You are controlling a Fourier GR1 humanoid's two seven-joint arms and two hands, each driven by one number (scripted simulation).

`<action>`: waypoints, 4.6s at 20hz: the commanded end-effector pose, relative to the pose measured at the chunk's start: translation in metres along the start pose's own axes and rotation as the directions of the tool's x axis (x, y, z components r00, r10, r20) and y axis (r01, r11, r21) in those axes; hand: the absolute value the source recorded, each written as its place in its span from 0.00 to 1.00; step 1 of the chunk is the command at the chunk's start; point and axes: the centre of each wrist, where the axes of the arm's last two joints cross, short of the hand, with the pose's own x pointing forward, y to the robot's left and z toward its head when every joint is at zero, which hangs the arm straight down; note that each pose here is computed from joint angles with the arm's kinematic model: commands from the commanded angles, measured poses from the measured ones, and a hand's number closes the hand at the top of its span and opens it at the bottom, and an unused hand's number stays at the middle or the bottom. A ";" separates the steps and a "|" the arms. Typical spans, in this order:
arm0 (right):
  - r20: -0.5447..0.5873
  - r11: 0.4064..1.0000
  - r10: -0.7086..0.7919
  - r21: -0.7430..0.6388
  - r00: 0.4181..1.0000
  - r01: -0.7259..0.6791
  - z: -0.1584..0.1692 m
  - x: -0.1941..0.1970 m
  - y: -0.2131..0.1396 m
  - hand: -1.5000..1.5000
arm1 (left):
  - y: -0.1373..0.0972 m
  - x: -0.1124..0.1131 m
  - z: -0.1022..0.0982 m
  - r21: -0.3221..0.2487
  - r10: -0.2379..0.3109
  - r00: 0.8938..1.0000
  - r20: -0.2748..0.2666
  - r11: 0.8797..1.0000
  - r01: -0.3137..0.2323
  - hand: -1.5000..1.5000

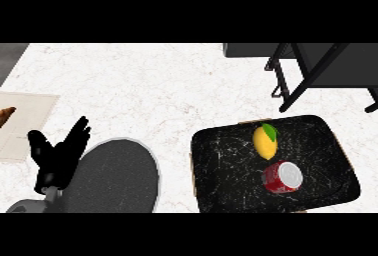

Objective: Pick the can from the tray and place it in the tiered shelf

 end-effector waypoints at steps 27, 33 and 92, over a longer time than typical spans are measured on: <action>-0.447 0.935 0.346 0.093 0.825 -0.342 -0.067 0.117 0.144 0.00 | -0.018 -0.004 -0.010 -0.022 -0.002 0.997 -0.076 1.000 0.001 0.50; -0.458 0.920 0.376 0.083 0.806 -0.382 -0.060 0.102 0.175 0.00 | -0.010 -0.004 0.002 -0.025 0.013 0.996 -0.091 1.000 -0.015 0.50; -0.134 0.901 0.379 -0.171 0.916 -0.398 -0.076 0.075 0.138 1.00 | -0.003 -0.001 -0.003 -0.014 0.004 0.996 -0.088 1.000 -0.006 0.50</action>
